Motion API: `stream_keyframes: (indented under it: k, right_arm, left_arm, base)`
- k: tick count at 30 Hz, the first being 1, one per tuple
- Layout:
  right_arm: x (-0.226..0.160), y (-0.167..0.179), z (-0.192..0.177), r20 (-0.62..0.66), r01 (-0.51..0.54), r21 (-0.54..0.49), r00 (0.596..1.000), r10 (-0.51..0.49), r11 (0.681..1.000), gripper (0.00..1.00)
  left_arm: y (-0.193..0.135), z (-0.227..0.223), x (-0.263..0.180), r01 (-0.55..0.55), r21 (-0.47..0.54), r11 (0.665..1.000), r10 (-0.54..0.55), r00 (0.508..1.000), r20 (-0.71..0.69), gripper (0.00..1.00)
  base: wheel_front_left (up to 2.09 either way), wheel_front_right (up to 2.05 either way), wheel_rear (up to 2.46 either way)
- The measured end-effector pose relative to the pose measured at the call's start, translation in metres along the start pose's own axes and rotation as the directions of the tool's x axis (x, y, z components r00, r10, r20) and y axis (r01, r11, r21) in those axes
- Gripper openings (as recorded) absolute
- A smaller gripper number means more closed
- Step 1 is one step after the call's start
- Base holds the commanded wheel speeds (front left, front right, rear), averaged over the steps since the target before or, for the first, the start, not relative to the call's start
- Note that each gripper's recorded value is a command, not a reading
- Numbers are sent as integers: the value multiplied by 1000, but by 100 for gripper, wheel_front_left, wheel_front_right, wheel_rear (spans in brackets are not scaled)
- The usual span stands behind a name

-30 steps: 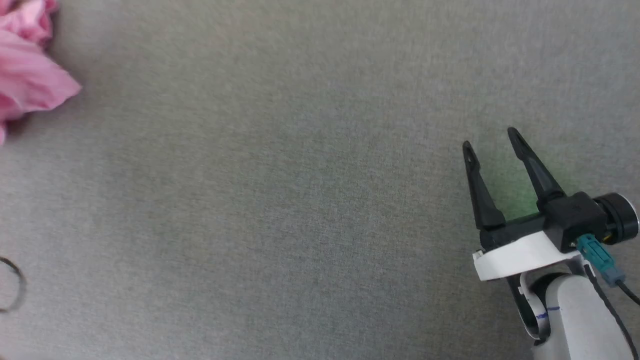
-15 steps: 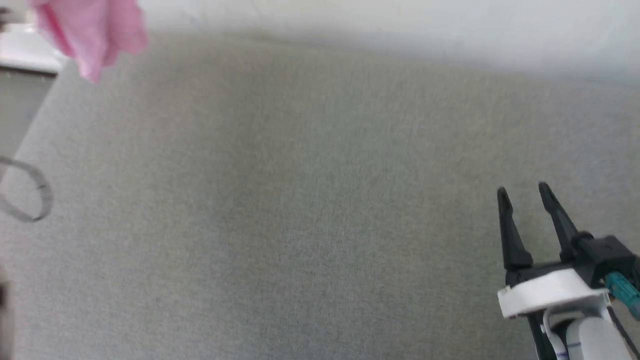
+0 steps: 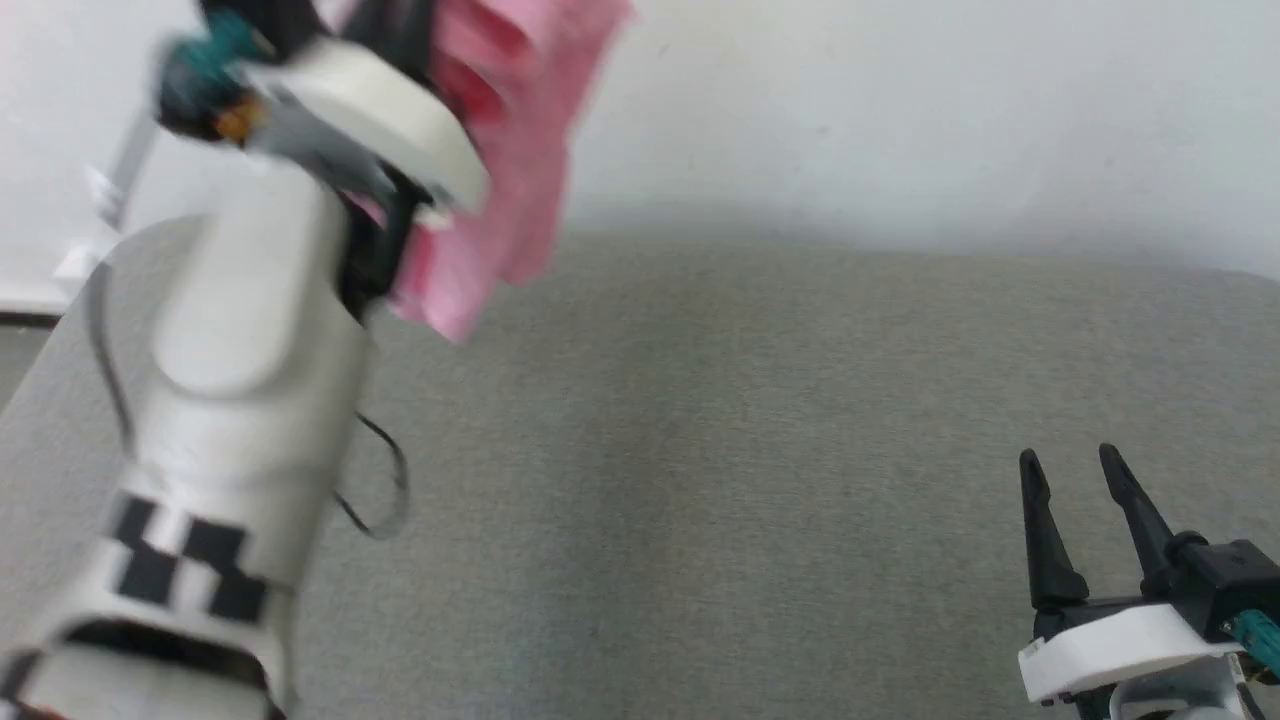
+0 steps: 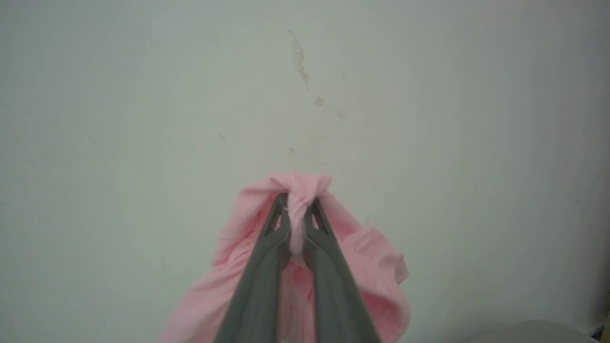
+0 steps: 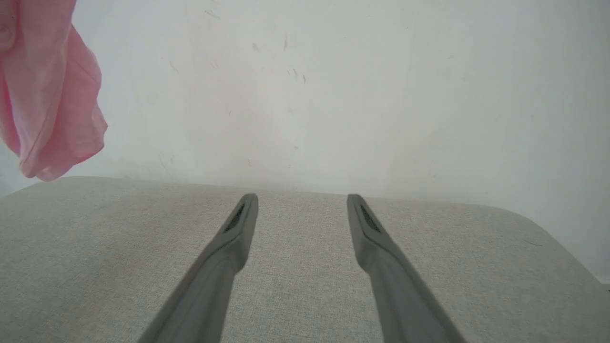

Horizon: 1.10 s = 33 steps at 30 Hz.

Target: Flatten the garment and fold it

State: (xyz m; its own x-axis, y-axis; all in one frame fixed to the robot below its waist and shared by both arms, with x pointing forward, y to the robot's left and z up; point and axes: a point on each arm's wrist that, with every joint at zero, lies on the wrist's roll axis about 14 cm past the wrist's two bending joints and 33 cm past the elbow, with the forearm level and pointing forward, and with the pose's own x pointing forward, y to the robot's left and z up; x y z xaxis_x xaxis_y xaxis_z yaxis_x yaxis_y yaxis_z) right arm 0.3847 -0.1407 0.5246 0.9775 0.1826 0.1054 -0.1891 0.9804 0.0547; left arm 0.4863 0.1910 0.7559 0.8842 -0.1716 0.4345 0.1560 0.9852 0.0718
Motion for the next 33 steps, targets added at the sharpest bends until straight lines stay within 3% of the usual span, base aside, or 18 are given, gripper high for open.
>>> stream_keyframes:
  k: [5,9,16,19,20,21,22,28,33]
  right_arm:
    - [-21,-19,4,1,66,0,998,-66,998,100]
    - [-33,-26,5,-4,94,-3,996,-94,996,100]
    - [-45,-35,9,7,129,-6,992,-129,992,100]
    - [-46,-37,8,-1,135,-8,991,-135,991,100]
    - [-45,-36,7,-5,133,-9,991,-133,991,100]
    - [-45,-35,7,-6,129,-8,992,-129,992,100]
    - [-44,-33,6,-7,123,-9,992,-123,992,100]
    - [-43,-25,8,-3,97,-12,995,-97,995,100]
    - [-42,-20,13,13,82,-12,997,-82,997,100]
  left_arm:
    - [-86,-55,-34,115,-171,979,-133,986,-96,0]
    - [-145,-121,-95,139,-315,939,-232,932,-279,0]
    - [-182,-217,-224,32,-377,926,-272,749,-605,0]
    - [-184,-226,-247,39,-375,926,-290,712,-640,2]
    - [-184,-225,-249,48,-373,927,-293,713,-637,36]
    - [-184,-224,-249,50,-370,927,-292,717,-633,85]
    - [-184,-222,-250,61,-368,928,-296,719,-629,100]
    - [-184,-196,-240,65,-373,926,-268,808,-525,100]
    - [-159,-163,-212,12,-343,939,-156,905,-396,100]
  base:
    - [0,0,0]
    - [0,0,0]
    - [0,0,0]
    - [0,0,0]
    - [0,0,0]
    - [0,0,0]
    - [0,0,0]
    - [0,0,0]
    - [0,0,0]
